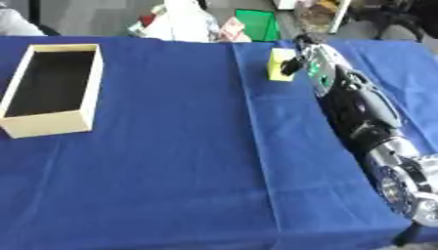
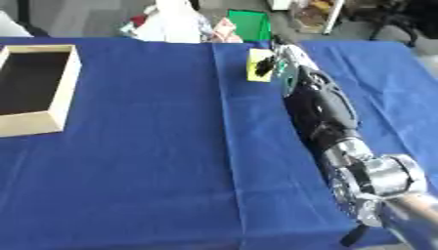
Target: Pick up objects on the table and place them in the box.
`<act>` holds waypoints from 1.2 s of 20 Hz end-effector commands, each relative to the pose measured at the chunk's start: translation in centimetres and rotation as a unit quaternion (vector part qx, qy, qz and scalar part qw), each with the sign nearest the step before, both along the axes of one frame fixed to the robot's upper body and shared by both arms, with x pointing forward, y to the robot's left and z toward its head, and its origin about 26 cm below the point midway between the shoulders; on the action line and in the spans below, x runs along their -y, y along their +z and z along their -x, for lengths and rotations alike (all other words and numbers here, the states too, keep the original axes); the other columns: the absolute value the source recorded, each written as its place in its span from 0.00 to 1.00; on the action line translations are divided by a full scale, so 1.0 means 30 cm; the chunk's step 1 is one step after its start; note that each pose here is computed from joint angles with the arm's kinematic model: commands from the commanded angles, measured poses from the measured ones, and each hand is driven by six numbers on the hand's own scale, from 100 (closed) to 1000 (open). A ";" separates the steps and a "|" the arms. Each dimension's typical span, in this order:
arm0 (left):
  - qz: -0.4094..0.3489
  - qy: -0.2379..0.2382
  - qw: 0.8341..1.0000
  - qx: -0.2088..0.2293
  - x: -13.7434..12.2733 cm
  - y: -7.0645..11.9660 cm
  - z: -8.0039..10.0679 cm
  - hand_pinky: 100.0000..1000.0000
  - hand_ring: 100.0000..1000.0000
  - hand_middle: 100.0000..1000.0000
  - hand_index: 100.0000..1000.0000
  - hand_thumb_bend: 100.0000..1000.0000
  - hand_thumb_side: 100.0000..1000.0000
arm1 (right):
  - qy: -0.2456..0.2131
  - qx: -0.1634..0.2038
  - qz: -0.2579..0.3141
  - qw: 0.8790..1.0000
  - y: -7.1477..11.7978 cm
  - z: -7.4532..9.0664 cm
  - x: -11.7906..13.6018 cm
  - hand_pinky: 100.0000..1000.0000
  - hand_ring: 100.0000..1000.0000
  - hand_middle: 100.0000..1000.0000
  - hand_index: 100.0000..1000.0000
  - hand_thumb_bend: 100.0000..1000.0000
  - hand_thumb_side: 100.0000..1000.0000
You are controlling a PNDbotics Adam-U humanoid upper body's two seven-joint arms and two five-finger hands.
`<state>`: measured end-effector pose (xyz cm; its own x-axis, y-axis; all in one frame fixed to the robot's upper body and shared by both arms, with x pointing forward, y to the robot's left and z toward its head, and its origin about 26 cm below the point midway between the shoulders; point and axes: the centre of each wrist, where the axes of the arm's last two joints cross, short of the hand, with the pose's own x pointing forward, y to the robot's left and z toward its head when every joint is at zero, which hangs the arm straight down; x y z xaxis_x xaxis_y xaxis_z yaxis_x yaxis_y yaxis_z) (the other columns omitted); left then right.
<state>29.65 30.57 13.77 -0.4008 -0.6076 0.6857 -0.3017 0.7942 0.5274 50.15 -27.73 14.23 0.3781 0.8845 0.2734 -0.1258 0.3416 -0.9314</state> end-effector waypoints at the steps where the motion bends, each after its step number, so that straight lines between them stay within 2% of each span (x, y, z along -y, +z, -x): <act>1: -0.004 -0.003 1.000 0.017 0.002 0.032 0.001 0.84 0.46 0.30 0.71 0.00 0.05 | -0.013 0.019 0.022 0.999 0.038 -0.007 0.003 0.85 1.00 1.00 0.97 0.06 0.05; 15: -0.004 -0.005 1.000 0.019 0.006 0.035 -0.001 0.84 0.46 0.30 0.71 0.00 0.05 | -0.011 0.020 0.036 0.999 0.029 -0.006 -0.015 0.84 1.00 0.97 0.96 0.06 0.05; 24: -0.004 -0.006 1.000 0.019 0.007 0.035 -0.001 0.84 0.46 0.30 0.71 0.00 0.05 | -0.008 0.036 0.054 0.998 0.025 -0.003 -0.024 0.83 1.00 0.93 0.87 0.04 0.08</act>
